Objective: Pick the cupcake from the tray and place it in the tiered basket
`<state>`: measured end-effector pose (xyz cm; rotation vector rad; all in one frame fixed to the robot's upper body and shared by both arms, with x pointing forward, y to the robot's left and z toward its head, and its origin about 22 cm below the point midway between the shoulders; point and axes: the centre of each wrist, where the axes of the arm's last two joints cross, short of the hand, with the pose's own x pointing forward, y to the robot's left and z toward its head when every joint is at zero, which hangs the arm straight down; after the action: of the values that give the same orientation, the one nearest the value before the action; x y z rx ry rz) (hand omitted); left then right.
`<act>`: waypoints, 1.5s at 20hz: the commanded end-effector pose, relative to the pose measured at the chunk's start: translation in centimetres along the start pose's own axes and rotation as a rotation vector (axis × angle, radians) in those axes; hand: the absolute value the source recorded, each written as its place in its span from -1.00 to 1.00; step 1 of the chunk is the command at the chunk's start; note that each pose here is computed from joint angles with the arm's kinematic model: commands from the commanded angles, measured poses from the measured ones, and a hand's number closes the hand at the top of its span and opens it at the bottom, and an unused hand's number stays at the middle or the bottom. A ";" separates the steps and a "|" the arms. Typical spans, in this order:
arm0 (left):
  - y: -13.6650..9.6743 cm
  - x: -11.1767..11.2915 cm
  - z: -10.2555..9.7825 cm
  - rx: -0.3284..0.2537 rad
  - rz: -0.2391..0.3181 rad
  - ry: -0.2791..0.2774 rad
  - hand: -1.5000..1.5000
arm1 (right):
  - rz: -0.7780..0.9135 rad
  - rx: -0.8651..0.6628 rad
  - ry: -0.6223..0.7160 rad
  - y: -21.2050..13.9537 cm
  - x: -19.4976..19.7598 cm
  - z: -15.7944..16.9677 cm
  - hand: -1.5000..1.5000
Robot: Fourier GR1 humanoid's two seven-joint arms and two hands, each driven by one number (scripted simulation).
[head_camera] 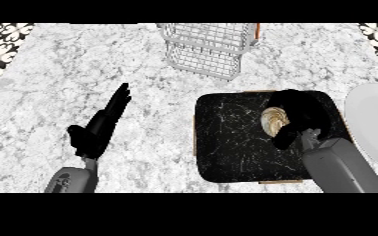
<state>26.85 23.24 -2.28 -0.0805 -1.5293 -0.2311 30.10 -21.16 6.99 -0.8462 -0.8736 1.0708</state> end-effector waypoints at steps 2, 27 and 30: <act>-0.4 -0.5 1.1 0.005 -0.006 -0.014 0.00 | -0.009 -0.042 -0.034 -0.6 0.4 -0.4 1.00; -1.1 0.0 0.3 0.007 -0.012 0.007 0.00 | -0.442 -0.528 -0.255 -13.8 -5.8 4.6 1.00; 0.5 1.7 -1.1 0.009 0.011 -0.015 0.00 | -0.442 -0.517 -0.260 -16.9 -3.1 5.6 1.00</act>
<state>26.72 23.92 -1.81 -0.0721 -1.5295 -0.2264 30.09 -30.46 20.35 -0.8988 -1.4572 0.5807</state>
